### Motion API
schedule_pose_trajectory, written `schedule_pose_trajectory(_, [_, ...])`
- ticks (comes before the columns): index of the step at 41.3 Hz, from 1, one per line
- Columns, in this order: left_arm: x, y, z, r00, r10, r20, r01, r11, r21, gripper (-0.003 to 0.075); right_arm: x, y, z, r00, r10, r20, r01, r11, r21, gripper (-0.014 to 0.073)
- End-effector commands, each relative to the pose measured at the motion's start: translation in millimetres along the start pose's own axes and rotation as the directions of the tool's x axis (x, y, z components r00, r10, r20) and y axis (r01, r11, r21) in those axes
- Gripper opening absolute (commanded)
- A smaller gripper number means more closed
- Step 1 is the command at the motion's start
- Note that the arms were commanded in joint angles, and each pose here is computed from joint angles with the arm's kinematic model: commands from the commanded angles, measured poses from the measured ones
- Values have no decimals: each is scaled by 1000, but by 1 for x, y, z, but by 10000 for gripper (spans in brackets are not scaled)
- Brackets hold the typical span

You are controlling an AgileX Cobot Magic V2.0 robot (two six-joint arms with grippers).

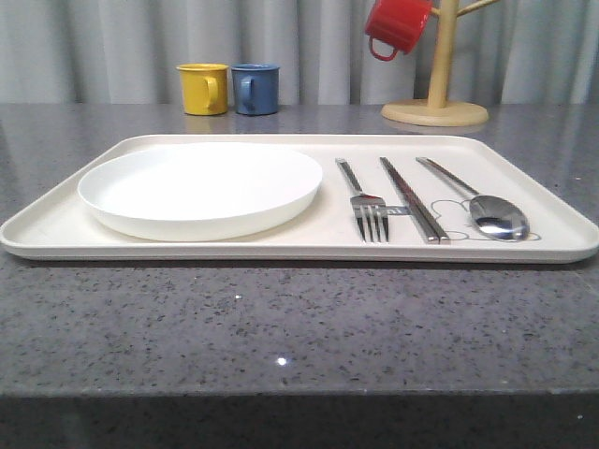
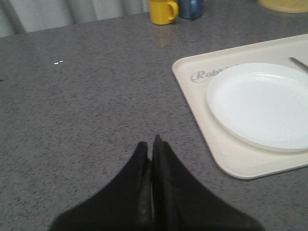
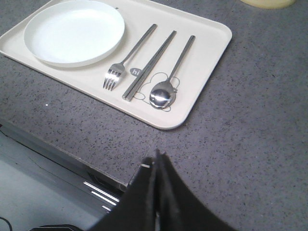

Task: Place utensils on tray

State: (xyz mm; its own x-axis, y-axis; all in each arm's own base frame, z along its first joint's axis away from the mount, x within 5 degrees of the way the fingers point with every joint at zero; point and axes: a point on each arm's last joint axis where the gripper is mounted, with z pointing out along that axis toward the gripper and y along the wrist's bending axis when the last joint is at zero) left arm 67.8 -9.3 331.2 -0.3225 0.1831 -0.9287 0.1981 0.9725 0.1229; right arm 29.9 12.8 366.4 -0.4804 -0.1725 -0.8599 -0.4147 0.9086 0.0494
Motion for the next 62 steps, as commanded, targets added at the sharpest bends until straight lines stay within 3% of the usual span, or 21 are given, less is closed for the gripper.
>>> schedule_pose_trajectory(1, [11,1,-1,985,1,174,9,998,-58,-18,-12,0,-3,996,-17,88,17,1000,1,-122])
schedule_pose_trajectory(9, [62,-5,9,937,15,349,27,993,-116,-18,-12,0,-3,996,-17,88,17,1000,1,-122])
schedule_pose_trajectory(17, [103,-9,22,907,-15,421,83,986,-144,-18,-12,0,-3,996,-17,88,17,1000,1,-122])
schedule_pose_trajectory(23, [118,-10,29,911,-24,411,91,985,-146,-18,-12,0,-3,996,-17,87,17,1000,1,-122])
schedule_pose_trajectory(42, [118,-11,29,904,-79,420,140,983,-117,-18,-12,0,-3,996,-17,87,17,1000,1,-122])
schedule_pose_trajectory(54, [113,-10,26,876,-63,478,136,983,-121,-18,-12,0,-3,996,-17,87,17,1000,1,-122])
schedule_pose_trajectory(62, [113,-10,26,880,-12,475,94,984,-149,-18,-12,0,-3,996,-17,87,17,1000,1,-122])
